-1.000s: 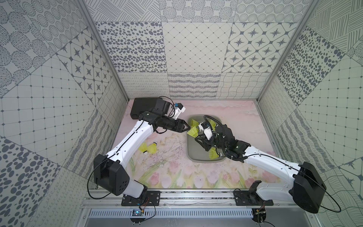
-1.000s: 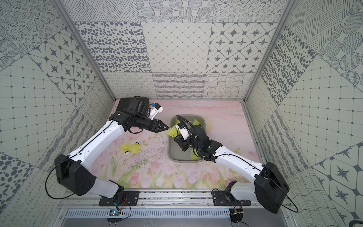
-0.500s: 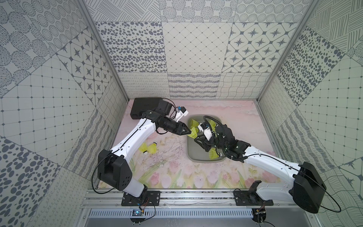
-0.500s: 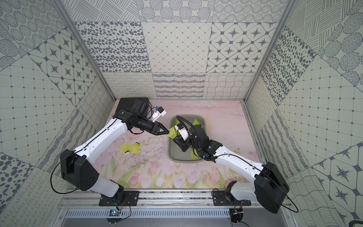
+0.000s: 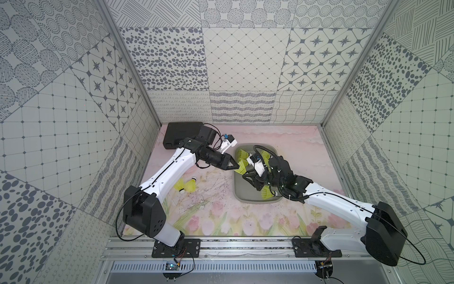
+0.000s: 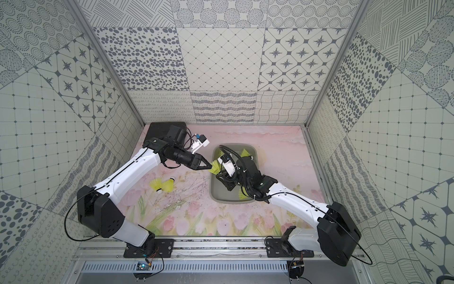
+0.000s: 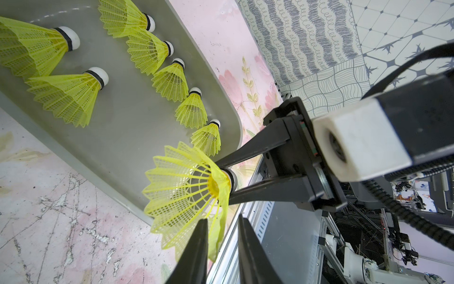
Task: Put the shuttlecocks into the storage box
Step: Place the shuttlecock in the storage box.
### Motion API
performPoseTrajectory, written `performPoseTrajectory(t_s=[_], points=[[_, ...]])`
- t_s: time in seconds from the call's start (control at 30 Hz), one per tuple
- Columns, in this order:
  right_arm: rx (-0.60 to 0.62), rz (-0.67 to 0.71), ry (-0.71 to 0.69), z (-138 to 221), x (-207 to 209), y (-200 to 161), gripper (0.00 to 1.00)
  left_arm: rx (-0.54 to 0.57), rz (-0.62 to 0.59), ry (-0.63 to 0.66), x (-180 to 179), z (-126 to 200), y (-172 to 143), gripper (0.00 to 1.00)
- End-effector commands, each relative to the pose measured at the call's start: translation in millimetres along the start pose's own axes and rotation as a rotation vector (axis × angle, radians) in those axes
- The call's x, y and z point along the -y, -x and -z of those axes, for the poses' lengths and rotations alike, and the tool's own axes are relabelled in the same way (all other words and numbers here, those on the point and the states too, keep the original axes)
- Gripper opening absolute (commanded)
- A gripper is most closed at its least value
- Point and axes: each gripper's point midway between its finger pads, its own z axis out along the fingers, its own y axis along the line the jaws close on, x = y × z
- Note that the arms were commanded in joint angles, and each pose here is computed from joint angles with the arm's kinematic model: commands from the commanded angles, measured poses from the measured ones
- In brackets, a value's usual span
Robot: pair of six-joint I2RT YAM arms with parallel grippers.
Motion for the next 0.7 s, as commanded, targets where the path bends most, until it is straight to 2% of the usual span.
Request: performPoseTrajectory(t_s=[0.0, 0.17, 0.27, 0.5, 0.67], points=[[0.029, 0.015, 0.013, 0, -3, 13, 0.23, -0.011, -0.023, -0.020, 7, 3, -2, 0.32], [0.023, 0.010, 0.016, -2, -3, 12, 0.23, -0.018, -0.022, -0.048, 12, 0, -3, 0.28], [0.021, 0.010, 0.017, -3, -3, 12, 0.23, -0.024, -0.019, -0.037, 10, -2, -5, 0.29], [0.015, 0.008, 0.023, -3, -4, 11, 0.23, 0.003, -0.040, -0.002, 7, 1, -1, 0.47], [0.015, 0.007, 0.031, -3, -5, 11, 0.23, 0.049, -0.067, -0.014, 10, 3, 5, 0.55]])
